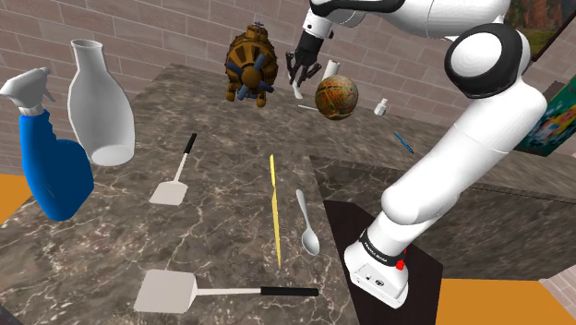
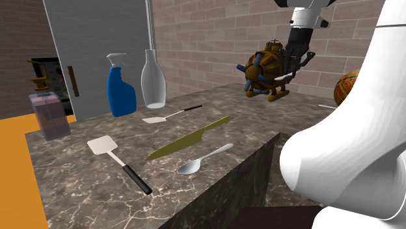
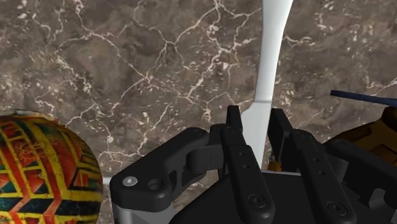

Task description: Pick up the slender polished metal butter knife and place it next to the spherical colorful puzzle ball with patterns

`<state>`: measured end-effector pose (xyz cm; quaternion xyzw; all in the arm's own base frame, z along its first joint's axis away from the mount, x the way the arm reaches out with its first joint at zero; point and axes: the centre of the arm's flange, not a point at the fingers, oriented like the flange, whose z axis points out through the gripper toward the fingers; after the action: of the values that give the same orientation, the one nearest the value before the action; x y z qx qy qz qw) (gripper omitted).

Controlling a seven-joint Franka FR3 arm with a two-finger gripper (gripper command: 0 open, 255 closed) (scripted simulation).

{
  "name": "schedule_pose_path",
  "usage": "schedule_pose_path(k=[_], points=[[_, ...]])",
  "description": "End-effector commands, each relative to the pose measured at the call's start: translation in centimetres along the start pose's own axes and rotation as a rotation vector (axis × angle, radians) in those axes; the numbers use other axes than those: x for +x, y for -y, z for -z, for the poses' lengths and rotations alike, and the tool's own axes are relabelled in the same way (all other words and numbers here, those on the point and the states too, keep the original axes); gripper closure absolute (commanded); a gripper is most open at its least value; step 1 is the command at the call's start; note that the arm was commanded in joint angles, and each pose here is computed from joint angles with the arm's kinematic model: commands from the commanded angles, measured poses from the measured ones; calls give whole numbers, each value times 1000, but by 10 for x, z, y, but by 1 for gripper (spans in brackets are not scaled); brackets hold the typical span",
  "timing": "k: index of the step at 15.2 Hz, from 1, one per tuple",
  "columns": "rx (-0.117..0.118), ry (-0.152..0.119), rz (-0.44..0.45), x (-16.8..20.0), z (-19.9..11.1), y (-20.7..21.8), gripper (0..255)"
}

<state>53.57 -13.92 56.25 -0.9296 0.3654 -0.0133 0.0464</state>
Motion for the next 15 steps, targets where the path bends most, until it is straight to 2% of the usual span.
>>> schedule_pose_path(k=[1,15], points=[[0,0,0,1,-10,-1,255],[0,0,0,1,-84,-8,255]])
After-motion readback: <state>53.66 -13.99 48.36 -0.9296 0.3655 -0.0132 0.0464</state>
